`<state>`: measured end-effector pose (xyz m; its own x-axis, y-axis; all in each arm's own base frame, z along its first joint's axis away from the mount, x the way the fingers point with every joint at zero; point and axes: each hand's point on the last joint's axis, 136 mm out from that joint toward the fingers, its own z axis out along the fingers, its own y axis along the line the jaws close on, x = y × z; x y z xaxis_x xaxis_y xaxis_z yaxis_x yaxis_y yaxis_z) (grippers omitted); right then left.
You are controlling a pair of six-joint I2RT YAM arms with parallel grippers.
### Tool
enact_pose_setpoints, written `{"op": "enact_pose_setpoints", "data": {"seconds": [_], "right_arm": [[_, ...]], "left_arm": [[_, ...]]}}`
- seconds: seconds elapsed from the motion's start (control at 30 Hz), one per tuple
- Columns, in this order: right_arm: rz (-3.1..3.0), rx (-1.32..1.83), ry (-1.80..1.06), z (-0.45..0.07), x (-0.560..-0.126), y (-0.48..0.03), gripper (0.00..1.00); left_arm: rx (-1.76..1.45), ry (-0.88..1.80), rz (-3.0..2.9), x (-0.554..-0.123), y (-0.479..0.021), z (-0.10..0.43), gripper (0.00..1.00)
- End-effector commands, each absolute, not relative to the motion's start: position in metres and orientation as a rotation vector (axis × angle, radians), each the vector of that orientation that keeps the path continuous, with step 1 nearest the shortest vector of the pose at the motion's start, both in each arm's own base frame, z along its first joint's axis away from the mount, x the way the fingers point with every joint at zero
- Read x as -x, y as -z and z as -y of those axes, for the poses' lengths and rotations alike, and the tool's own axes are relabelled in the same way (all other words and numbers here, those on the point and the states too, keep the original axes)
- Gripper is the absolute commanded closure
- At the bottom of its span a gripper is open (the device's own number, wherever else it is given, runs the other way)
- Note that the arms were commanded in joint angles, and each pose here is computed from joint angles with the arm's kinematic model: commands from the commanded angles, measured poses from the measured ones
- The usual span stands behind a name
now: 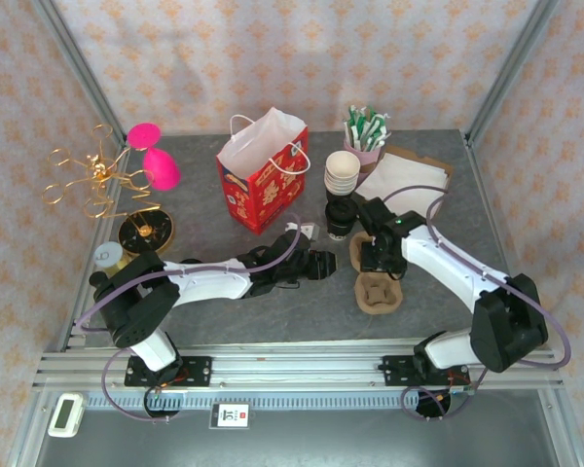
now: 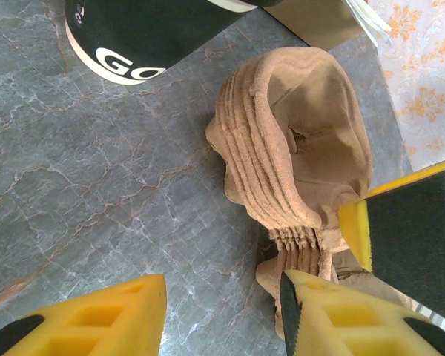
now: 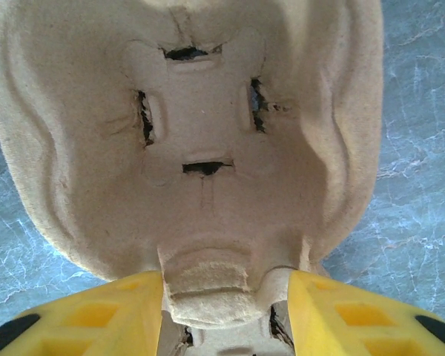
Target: Pack the takeout coffee
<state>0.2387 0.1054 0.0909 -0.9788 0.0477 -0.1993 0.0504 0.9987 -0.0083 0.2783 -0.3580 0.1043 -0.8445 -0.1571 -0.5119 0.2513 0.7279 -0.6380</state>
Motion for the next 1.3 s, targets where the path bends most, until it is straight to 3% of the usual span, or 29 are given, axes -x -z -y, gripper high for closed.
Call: {"op": "enact_pose_setpoints", "data": {"seconds": [0.0,0.53,0.77,1.27], "right_arm": [[-2.901,-0.049,0.066,-0.104,-0.247,-0.098,0.54],[-2.939,-0.013,0.095,-0.107,-0.242,-0.086,0.56],[-2.927,-0.024,0.106,-0.106,-0.245,-0.09,0.64],[-2.909,-0.075,-0.011,-0.109,-0.242,-0.106,0.69]], "left_arm": [[-0.054,1.015,-2.341,-0.28,-0.115,0.359,0.54],[-0.059,1.026,-2.358,-0.28,-0.109,0.364,0.54],[-0.067,1.037,-2.364,-0.28,-0.108,0.368,0.54],[-0.056,1.104,-2.369,-0.278,-0.114,0.377,0.55]]}}
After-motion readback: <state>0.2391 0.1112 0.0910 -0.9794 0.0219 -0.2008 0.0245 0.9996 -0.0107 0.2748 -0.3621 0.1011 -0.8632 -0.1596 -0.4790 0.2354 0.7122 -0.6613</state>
